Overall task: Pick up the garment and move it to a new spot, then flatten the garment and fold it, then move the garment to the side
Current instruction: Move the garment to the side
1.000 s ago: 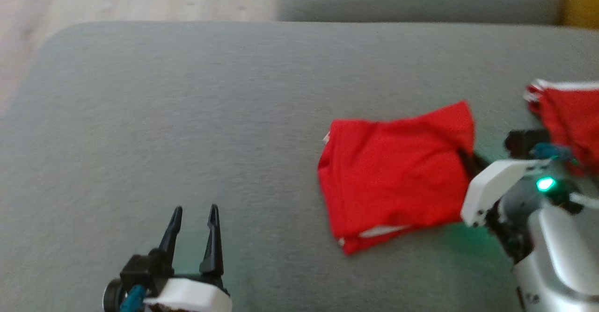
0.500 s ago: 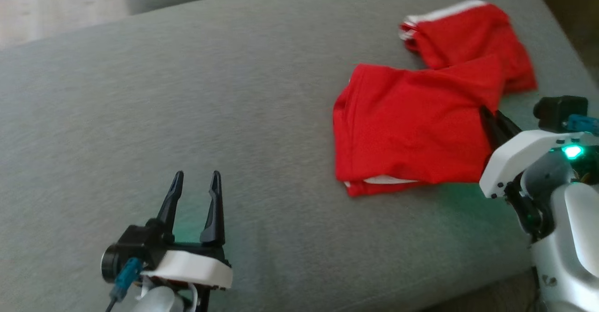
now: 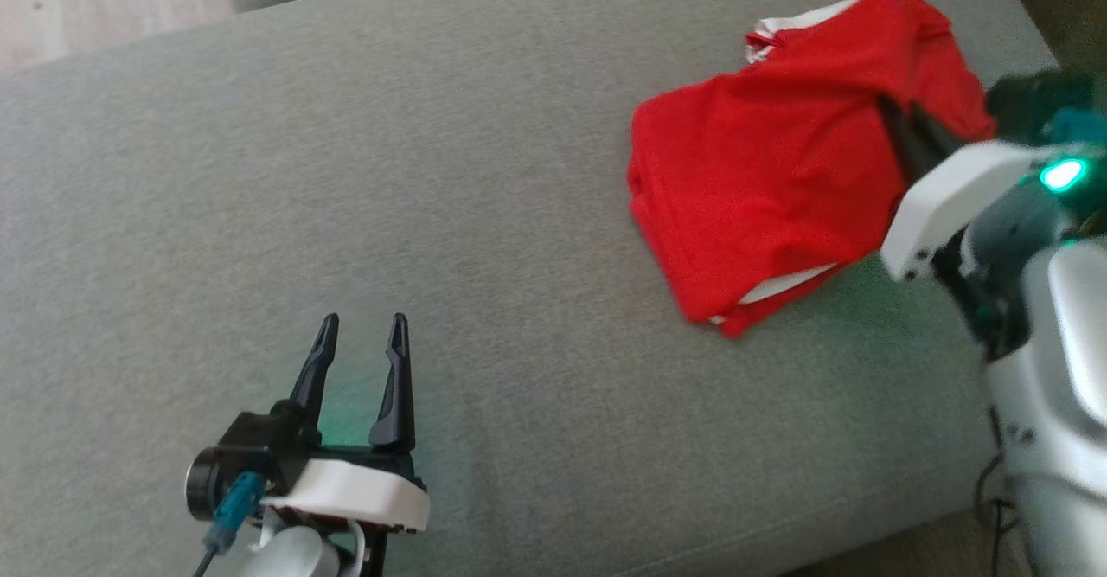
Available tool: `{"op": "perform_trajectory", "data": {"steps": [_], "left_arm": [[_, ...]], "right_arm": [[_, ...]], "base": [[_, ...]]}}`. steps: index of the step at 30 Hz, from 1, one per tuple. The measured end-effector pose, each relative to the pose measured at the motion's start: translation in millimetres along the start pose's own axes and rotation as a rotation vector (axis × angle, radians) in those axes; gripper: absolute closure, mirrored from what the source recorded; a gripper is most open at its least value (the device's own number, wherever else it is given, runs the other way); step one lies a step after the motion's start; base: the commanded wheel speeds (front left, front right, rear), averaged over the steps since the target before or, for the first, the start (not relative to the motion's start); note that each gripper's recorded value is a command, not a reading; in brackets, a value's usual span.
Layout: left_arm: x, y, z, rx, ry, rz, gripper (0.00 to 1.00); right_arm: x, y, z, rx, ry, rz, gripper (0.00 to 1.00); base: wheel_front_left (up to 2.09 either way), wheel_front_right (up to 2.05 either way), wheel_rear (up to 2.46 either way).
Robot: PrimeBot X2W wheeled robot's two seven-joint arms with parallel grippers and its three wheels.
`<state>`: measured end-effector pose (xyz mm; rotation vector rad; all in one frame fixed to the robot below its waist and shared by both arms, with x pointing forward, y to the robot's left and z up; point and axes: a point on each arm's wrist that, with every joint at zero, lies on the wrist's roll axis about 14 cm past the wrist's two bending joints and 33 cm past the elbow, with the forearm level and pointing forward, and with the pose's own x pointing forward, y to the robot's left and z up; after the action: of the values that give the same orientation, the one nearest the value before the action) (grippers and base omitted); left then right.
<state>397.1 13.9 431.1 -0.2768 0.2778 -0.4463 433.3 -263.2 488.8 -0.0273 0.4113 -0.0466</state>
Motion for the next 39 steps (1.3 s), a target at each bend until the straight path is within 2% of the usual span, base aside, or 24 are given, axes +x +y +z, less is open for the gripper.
{"op": "perform_trajectory", "data": {"steps": [8,14,18,19,20,24,29,35,39], "left_arm": [[-11,18,3,-0.001,-0.012,0.061,0.0],[-15,28,-1,-0.012,-0.004,0.091,0.0],[-15,33,-4,-0.018,0.005,0.105,0.0],[-16,34,-5,-0.019,0.007,0.108,0.0],[-16,35,-6,-0.02,0.01,0.11,0.0],[-15,38,-9,-0.022,0.018,0.121,0.0],[-15,39,-9,-0.02,0.021,0.122,0.0],[-14,39,-3,-0.003,0.008,0.121,0.0],[-18,39,12,0.014,-0.035,0.13,0.0]], "right_arm": [[22,-27,24,-0.097,0.034,-0.038,1.0],[31,-69,49,-0.139,0.013,-0.139,1.0],[33,-98,46,-0.143,0.036,-0.217,1.0],[33,-105,43,-0.14,0.037,-0.238,0.59],[33,-111,42,-0.144,0.035,-0.258,0.0],[36,-123,48,-0.162,-0.02,-0.303,0.0],[43,-111,53,-0.175,-0.068,-0.287,0.0],[49,-74,57,-0.192,-0.116,-0.196,0.0],[43,-43,83,-0.203,-0.227,-0.122,0.0]], "base": [[0.0,0.0,0.0],[0.0,0.0,0.0],[0.0,0.0,0.0],[0.0,0.0,0.0],[0.0,0.0,0.0],[0.0,0.0,0.0],[0.0,0.0,0.0],[0.0,0.0,0.0],[0.0,0.0,0.0]]}}
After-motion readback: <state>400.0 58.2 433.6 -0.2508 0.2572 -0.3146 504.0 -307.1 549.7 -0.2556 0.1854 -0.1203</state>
